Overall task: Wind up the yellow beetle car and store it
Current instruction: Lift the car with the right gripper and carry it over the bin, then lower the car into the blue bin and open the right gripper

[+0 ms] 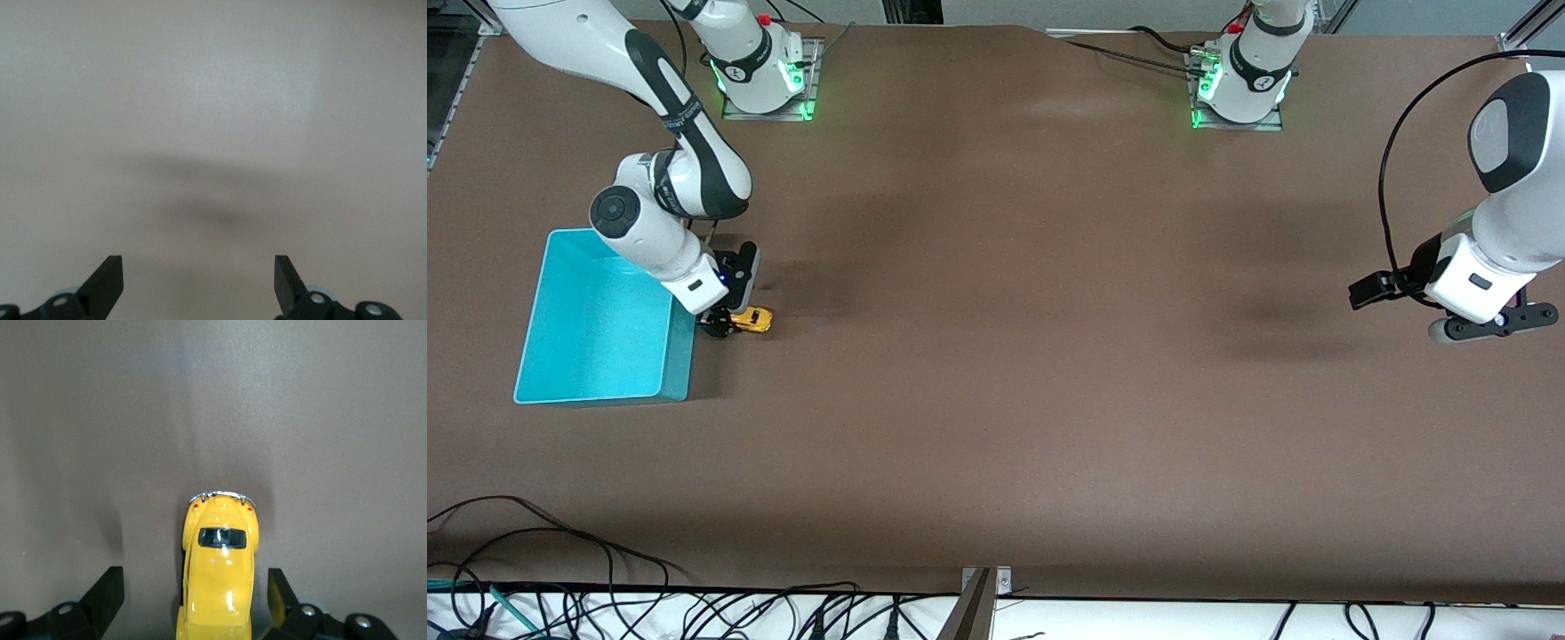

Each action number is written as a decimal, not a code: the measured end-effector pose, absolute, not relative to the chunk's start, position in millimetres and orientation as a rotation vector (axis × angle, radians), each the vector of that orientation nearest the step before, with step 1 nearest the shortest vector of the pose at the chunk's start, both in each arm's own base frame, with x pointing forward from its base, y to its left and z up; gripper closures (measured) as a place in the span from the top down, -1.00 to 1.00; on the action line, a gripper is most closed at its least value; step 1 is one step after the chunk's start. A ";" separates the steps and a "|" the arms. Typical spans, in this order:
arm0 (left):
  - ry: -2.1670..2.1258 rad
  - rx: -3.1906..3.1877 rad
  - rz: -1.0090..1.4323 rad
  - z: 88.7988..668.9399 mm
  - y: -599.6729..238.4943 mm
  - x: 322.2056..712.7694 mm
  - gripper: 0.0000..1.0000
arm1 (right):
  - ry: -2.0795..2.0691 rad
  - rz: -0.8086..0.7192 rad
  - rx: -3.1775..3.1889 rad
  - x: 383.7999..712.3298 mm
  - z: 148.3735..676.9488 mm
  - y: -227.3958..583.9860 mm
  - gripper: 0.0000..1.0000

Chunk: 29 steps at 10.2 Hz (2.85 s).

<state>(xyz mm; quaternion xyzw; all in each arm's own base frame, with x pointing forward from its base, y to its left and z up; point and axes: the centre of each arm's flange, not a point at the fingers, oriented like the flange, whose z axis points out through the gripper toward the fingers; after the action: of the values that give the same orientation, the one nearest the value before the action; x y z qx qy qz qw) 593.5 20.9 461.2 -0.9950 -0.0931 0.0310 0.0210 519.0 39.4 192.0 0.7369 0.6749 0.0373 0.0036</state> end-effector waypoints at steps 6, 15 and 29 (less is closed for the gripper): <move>-0.286 -3.082 0.129 459.0 20.1 591.5 1.00 | 2.126 0.136 2.278 523.6 206.8 39.2 -0.13; -0.271 -3.078 0.164 459.3 14.3 589.2 1.00 | 2.201 -0.006 2.220 498.9 364.7 33.3 -0.13; -0.274 -3.077 0.178 458.1 15.5 588.5 1.00 | 2.527 0.015 1.989 553.5 227.9 -170.8 -0.13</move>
<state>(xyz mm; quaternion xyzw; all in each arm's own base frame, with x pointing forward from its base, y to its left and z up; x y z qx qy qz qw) 588.5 15.5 458.1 -0.9941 -0.0886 0.0576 0.0239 553.5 -170.8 227.9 0.6182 0.7851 0.0046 -0.0372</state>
